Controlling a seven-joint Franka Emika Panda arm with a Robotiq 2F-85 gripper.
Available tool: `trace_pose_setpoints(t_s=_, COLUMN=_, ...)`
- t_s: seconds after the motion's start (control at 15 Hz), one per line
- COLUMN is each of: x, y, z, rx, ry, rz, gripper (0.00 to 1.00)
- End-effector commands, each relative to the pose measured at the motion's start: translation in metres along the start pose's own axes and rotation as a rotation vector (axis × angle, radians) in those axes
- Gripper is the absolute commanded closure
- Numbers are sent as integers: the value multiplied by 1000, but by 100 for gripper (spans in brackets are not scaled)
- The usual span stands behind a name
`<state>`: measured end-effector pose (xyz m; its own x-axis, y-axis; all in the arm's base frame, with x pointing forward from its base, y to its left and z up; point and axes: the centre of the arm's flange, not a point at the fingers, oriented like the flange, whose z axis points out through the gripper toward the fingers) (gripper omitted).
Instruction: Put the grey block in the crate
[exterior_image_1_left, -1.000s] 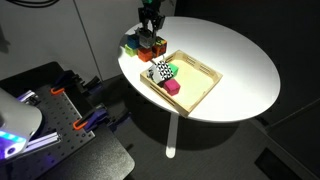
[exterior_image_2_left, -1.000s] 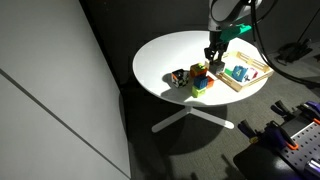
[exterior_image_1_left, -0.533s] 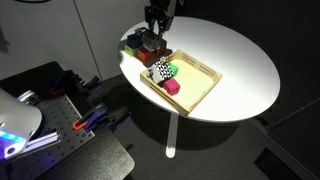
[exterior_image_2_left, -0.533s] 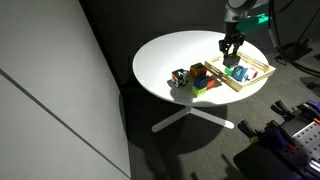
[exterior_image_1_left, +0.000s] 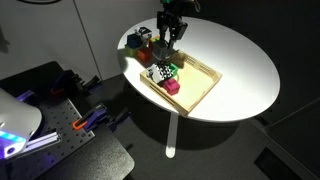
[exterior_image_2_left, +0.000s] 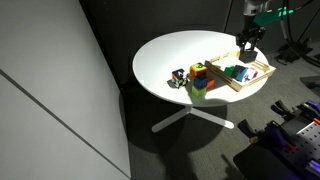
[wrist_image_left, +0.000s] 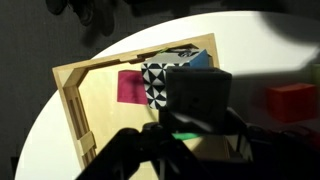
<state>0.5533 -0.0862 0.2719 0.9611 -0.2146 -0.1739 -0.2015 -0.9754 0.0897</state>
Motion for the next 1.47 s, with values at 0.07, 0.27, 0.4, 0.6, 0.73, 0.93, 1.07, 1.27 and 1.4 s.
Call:
trace_pose_setpoints(t_s=0.07, x=-6, y=27, z=-5, rx=0, ry=-3, rz=46, gripper=19)
trace_pose_setpoints(t_s=0.27, x=-10, y=24, z=-11, rx=10, ry=11, rz=34, gripper=5)
trace_pose_setpoints(t_s=0.4, x=-13, y=18, z=-18, rx=18, ry=23, rz=15, gripper=0)
trace_pose_setpoints(t_s=0.6, x=-22, y=3, z=-34, rx=43, ry=63, rz=-39, gripper=0)
trace_pose_setpoints(t_s=0.73, x=-30, y=-8, z=-48, rx=68, ry=101, rz=-77, gripper=0)
trace_pose_setpoints(t_s=0.93, x=-42, y=-21, z=-68, rx=116, ry=129, rz=-118, gripper=0)
trace_pose_setpoints(t_s=1.07, x=-52, y=-27, z=-79, rx=145, ry=132, rz=-141, gripper=0)
trace_pose_setpoints(t_s=1.27, x=-67, y=-34, z=-93, rx=164, ry=106, rz=-168, gripper=0)
trace_pose_setpoints(t_s=1.4, x=-77, y=-38, z=-101, rx=162, ry=84, rz=-181, gripper=0)
